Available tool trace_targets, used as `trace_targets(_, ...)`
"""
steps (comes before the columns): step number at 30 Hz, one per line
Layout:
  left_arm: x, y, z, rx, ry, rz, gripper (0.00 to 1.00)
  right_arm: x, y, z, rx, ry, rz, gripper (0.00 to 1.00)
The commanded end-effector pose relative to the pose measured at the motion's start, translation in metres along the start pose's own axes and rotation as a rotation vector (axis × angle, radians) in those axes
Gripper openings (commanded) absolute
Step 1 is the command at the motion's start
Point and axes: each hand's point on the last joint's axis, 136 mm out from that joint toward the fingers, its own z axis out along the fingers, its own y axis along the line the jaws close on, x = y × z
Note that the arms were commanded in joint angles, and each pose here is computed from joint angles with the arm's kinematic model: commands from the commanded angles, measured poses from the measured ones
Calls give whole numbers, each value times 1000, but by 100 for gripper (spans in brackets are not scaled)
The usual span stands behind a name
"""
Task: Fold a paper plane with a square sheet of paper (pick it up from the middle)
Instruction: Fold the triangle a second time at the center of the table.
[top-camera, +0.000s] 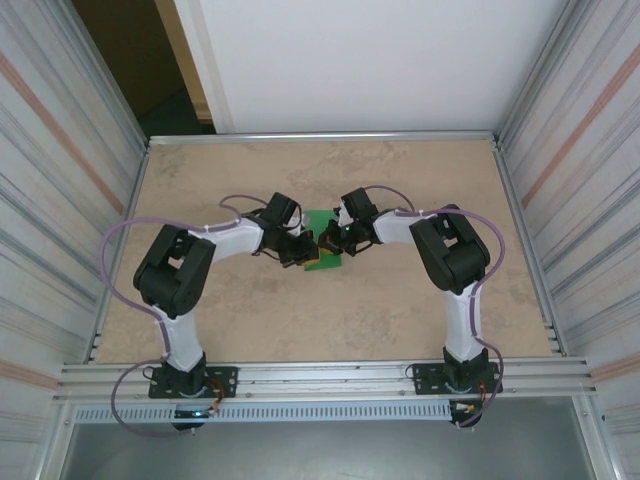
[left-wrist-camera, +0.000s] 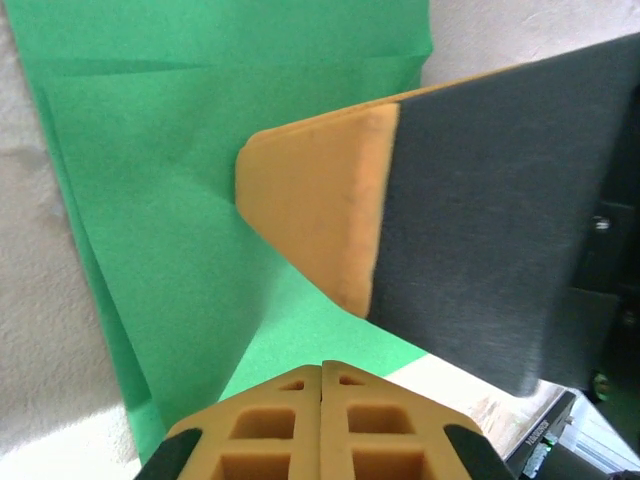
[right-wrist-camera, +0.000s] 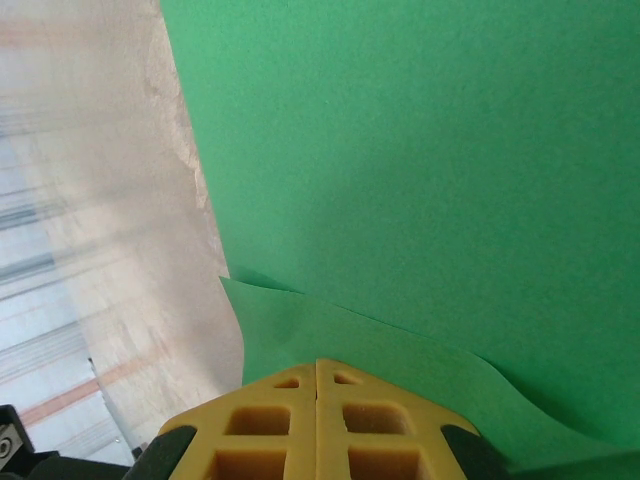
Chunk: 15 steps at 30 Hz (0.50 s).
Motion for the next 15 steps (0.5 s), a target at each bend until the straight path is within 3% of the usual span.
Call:
trace_targets(1, 2, 5, 6, -32, 18, 11, 0, 22, -83, 11, 258, 31, 164, 0)
trace_targets(15, 4, 24, 10, -90, -3, 32, 0, 23, -86, 11, 265, 39, 172, 0)
